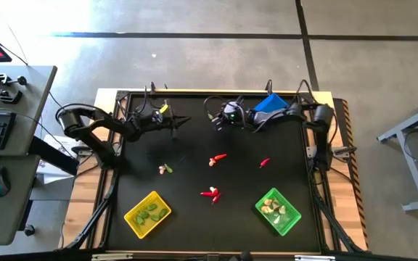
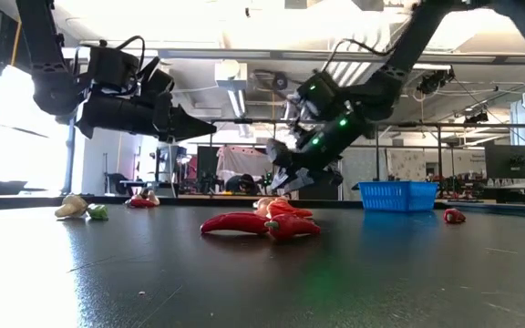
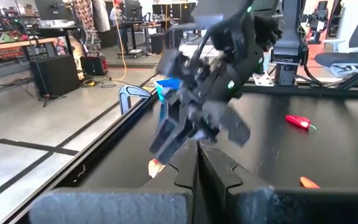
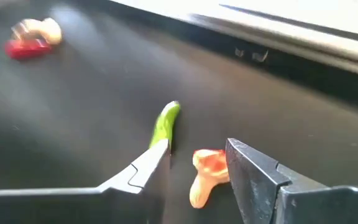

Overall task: Sort produce into baskets
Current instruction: Put the red mushroom into the green bin

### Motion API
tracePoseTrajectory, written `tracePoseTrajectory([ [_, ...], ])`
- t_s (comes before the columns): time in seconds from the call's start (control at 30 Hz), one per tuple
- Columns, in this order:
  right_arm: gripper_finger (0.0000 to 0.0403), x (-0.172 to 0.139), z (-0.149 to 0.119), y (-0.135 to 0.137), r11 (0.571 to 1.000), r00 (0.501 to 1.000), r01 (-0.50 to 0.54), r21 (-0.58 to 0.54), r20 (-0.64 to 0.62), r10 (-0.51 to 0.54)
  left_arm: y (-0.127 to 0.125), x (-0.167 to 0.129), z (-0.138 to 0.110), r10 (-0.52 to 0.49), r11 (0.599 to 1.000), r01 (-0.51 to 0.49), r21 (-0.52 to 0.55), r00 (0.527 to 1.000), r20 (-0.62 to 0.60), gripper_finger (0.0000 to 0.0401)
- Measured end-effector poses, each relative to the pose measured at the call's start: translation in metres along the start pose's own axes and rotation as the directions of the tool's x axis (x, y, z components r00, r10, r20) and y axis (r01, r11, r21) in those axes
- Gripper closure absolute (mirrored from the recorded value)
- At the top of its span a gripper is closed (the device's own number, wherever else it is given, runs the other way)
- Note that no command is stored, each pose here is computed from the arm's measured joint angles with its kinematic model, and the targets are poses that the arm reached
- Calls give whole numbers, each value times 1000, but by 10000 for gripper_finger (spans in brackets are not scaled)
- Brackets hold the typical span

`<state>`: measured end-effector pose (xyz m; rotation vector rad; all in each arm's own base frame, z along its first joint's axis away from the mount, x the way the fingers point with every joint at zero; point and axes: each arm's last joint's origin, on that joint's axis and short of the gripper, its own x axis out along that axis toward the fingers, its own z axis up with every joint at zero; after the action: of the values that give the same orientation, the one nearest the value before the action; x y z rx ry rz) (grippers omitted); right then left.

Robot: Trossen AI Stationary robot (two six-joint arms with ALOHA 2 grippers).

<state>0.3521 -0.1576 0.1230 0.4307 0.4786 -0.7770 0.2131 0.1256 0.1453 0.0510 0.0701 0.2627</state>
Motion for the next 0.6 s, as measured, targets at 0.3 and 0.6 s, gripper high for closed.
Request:
tracePoseTrajectory([
  [0.3,262,19,-2,3,994,991,98,-42,-83,-101,0,0,-3,-6,1000,6,-8,1000,-25,401],
  [0.6,366,16,-9,0,988,978,131,-80,-155,-142,0,0,-3,-5,1000,5,-11,999,-32,401],
])
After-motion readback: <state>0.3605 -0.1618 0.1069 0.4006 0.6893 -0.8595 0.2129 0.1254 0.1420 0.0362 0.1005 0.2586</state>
